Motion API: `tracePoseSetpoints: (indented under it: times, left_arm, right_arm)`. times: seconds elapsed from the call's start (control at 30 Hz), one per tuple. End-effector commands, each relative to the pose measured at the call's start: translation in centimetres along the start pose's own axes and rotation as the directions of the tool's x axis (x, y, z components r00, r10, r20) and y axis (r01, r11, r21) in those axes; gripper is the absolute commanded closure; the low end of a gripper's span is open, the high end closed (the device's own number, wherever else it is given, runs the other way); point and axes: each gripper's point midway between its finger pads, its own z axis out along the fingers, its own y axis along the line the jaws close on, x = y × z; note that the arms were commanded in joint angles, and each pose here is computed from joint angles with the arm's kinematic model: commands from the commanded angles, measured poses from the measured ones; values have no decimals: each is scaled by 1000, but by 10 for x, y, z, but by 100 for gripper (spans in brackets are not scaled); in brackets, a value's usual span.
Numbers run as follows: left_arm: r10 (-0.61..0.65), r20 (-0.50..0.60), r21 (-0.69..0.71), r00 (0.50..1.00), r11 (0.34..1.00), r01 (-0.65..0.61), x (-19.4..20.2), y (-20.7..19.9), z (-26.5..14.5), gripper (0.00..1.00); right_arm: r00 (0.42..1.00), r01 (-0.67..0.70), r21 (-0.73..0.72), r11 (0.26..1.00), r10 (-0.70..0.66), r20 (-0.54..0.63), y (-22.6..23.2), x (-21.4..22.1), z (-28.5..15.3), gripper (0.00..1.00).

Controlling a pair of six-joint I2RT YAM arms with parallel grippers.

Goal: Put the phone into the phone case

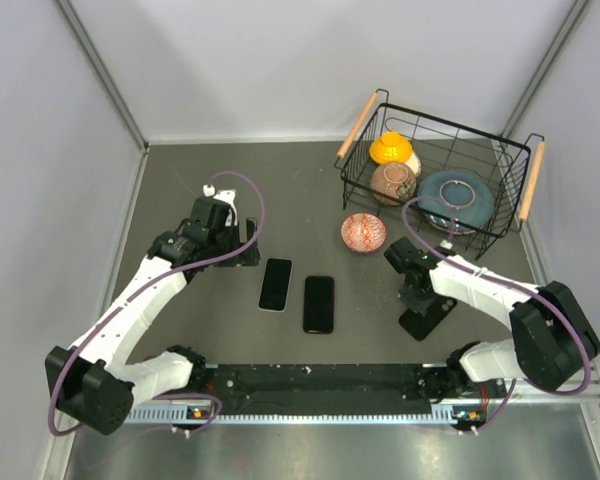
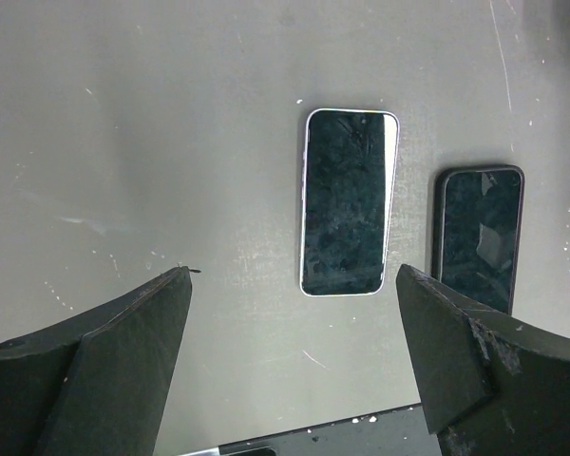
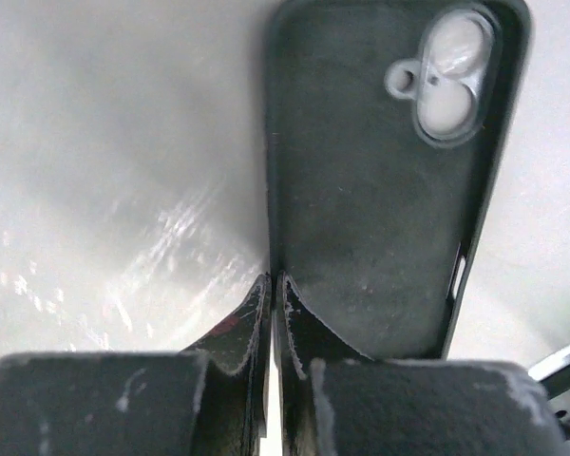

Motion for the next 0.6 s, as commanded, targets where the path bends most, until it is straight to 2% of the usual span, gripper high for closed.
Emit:
tracePoseSetpoints:
  times: [0.0,0.13,0.2,0.27,0.37,0.43,0.57]
  left_arm:
    - [-12,56,-24,998,1000,13,-12,5,-9,6]
    - [-21,39,-6,999,1000,21,-11,2,-8,7]
    - [-26,22,17,999,1000,25,-10,-2,-5,8]
    - [-27,-7,61,1000,998,28,-6,-10,-3,6]
    - [-41,-50,74,998,996,45,1,-14,6,1]
    - [-55,-94,82,994,995,63,10,-16,14,1]
    - [-72,-166,94,984,992,88,25,-20,30,1]
  right_arm:
    - [959,272,-225,936,-283,-19,32,25,-30,100]
    - [890,423,-370,828,-455,-1,49,62,-59,100]
    - [872,444,-404,800,-489,-10,55,76,-65,100]
    - [819,510,-456,729,-573,0,60,98,-73,100]
    - [734,607,-474,638,-679,26,67,125,-77,100]
    - [693,652,-451,609,-721,27,66,136,-71,100]
    - [657,681,-466,565,-752,48,70,151,-73,100]
